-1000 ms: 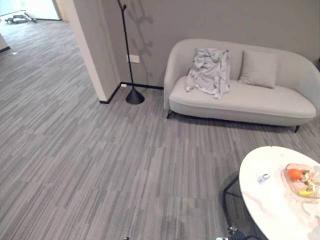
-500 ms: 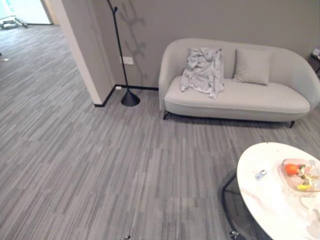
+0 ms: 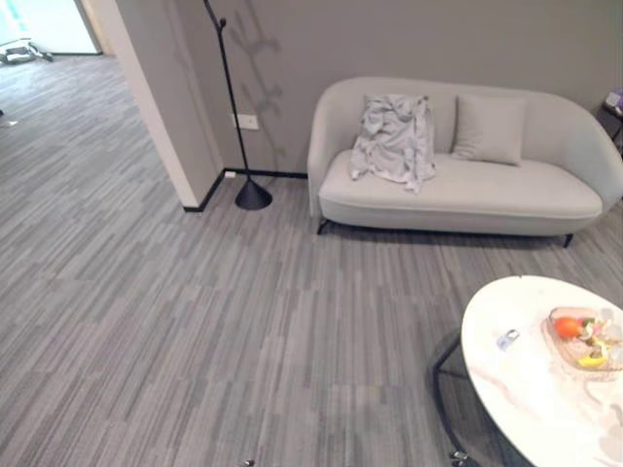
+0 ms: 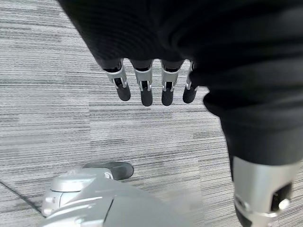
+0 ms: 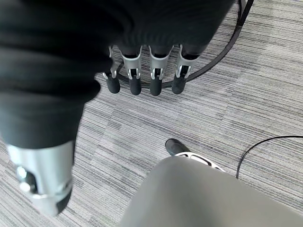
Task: Hang the clothes on the sofa on the clothes rack.
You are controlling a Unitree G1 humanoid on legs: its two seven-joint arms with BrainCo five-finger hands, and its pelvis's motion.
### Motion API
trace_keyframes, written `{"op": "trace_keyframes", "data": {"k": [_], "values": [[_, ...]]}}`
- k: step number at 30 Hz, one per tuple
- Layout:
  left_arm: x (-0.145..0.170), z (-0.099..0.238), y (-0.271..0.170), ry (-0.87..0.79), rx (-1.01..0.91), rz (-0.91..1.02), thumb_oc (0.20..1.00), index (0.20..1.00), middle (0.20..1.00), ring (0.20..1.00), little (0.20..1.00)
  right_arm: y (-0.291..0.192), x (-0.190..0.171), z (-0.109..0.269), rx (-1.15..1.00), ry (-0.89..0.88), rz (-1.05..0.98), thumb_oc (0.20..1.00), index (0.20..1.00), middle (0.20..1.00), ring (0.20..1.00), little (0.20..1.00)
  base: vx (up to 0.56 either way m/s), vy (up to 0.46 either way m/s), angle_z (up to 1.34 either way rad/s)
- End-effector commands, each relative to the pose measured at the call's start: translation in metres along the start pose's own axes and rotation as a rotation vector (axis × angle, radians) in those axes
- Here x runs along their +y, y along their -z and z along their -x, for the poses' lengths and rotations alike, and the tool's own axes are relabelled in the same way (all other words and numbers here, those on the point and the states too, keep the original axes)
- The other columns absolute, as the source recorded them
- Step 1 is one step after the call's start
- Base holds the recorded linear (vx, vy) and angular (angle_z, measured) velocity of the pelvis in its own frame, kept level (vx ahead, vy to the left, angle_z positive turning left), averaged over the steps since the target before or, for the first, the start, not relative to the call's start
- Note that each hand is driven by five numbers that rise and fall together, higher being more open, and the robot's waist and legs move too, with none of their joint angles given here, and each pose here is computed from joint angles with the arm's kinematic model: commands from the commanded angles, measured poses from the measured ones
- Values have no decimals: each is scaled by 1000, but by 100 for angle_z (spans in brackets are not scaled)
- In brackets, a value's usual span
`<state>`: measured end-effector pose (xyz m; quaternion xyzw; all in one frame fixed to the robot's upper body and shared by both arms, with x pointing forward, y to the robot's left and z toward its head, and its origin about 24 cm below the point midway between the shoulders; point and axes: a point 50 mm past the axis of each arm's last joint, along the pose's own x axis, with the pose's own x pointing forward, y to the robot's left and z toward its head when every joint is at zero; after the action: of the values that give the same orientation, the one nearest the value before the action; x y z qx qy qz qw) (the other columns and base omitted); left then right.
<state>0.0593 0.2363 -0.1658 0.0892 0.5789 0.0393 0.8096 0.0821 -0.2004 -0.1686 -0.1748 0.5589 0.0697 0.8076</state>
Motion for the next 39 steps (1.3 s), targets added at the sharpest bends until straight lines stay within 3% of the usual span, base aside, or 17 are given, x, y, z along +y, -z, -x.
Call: {"op": "trace_keyframes", "data": {"k": [1, 6, 14, 26, 32, 39], "values": [[9, -3, -15, -24, -11, -19, 1000, 1000, 1000, 1000, 1000, -21, -16, -3, -54, 38, 33, 1000, 1000, 1000, 1000, 1000, -7, -100, 0], [21, -6, -45, -63, -106, 14, 1000, 1000, 1000, 1000, 1000, -41, -23, -5, -121, 60, 38, 1000, 1000, 1000, 1000, 1000, -97, -153, 10], [17, -6, -39, -62, -90, 58, 1000, 1000, 1000, 1000, 1000, -50, -32, -5, -144, 84, 23, 1000, 1000, 1000, 1000, 1000, 200, 58, 25], [52, 1, -23, -140, -41, 14, 1000, 1000, 1000, 1000, 1000, -76, -18, -7, -200, 41, 19, 1000, 1000, 1000, 1000, 1000, 430, 335, -9], [50, 2, -15, -129, -12, -3, 1000, 1000, 1000, 1000, 1000, -75, -15, -7, -207, 36, 7, 1000, 1000, 1000, 1000, 1000, 350, 256, -3], [28, -5, -49, -78, -126, -32, 1000, 1000, 1000, 1000, 1000, -76, -25, -7, -192, 81, -45, 1000, 1000, 1000, 1000, 1000, 579, 23, 14]]}}
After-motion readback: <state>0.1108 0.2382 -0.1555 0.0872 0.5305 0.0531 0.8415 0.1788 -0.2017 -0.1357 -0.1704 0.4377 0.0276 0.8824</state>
